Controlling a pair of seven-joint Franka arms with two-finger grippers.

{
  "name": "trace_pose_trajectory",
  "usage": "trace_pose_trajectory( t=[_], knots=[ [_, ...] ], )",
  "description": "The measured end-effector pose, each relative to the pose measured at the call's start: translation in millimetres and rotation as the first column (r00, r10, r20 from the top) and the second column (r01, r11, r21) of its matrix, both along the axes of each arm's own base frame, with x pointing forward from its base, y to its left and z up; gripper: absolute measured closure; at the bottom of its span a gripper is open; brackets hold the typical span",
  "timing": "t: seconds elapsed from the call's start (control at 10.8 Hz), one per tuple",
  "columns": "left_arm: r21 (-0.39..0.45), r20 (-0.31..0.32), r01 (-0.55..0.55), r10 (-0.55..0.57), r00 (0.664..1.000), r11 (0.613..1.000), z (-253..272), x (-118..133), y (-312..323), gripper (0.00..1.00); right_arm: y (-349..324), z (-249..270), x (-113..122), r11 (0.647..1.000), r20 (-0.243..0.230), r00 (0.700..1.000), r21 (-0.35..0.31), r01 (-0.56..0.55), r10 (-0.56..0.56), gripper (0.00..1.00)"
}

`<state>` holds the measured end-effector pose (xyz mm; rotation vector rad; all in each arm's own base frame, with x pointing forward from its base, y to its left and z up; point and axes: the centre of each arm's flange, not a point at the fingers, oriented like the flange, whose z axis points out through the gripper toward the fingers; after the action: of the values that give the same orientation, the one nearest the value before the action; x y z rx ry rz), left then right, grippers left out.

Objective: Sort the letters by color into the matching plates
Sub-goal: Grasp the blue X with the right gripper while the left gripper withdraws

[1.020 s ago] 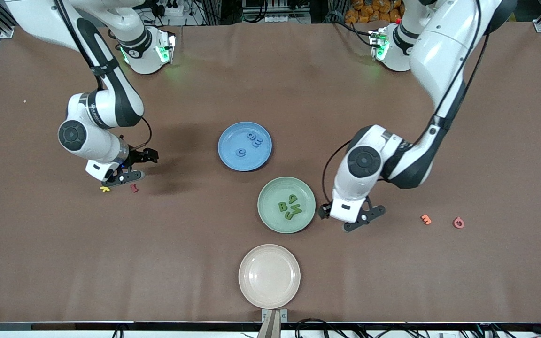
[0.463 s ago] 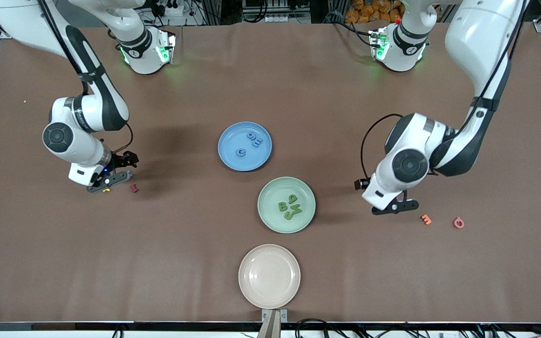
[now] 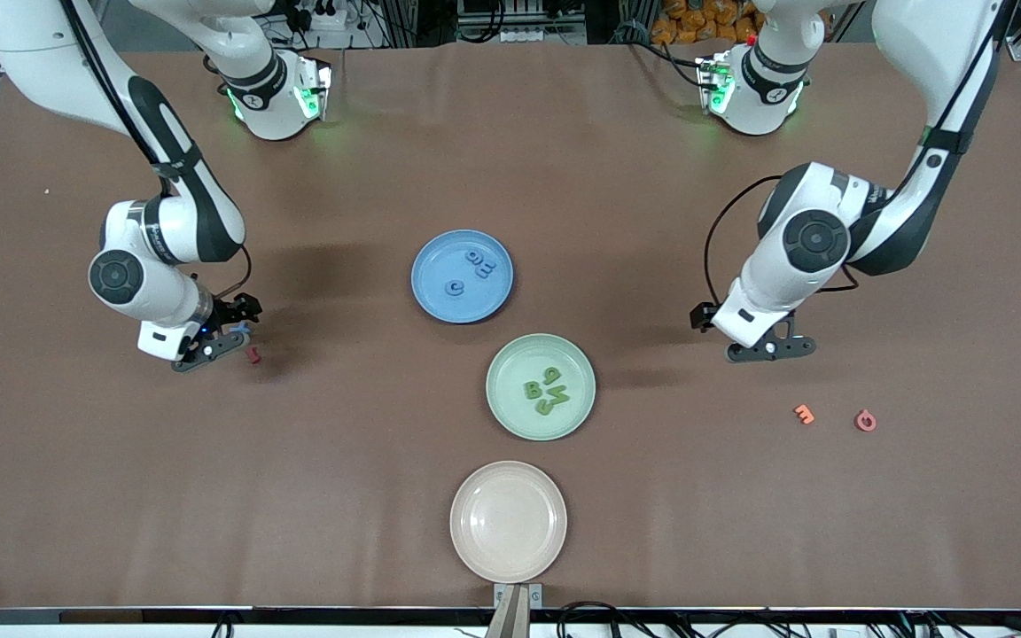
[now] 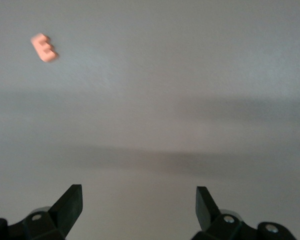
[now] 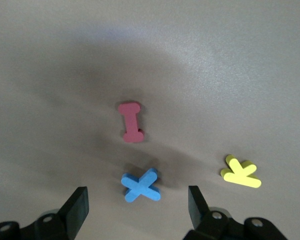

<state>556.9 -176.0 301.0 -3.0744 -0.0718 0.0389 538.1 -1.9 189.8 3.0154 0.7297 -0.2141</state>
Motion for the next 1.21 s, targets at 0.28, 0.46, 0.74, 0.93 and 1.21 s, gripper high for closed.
trace_pose_trajectory(
  t=[0.28, 0.46, 0.74, 0.93, 1.21],
  knots=[
    [0.018, -0.008, 0.085, -0.085, 0.996, 0.996, 41, 11, 29, 0.0, 0, -7, 1, 0.998, -0.008, 0.998, 0.009, -0.067, 0.068, 0.16],
    [0.012, -0.02, 0.085, -0.085, 0.996, 0.996, 85, 24, 32, 0.0, -1, -7, 1, 0.993, -0.011, 0.993, 0.017, -0.12, 0.121, 0.21],
    [-0.014, -0.011, 0.053, -0.053, 0.999, 0.998, 158, 43, 37, 0.0, -1, -9, 0, 0.991, -0.016, 0.991, 0.019, -0.132, 0.132, 0.23],
    [-0.041, 0.029, 0.024, -0.023, 0.999, 0.999, 204, 52, 44, 0.0, -1, -14, -2, 0.99, -0.025, 0.99, 0.021, -0.137, 0.137, 0.23],
    [-0.072, 0.081, -0.008, 0.014, 0.997, 0.997, 258, 60, 62, 0.0, -2, -18, -4, 0.99, -0.02, 0.99, 0.022, -0.139, 0.139, 0.26]
  ],
)
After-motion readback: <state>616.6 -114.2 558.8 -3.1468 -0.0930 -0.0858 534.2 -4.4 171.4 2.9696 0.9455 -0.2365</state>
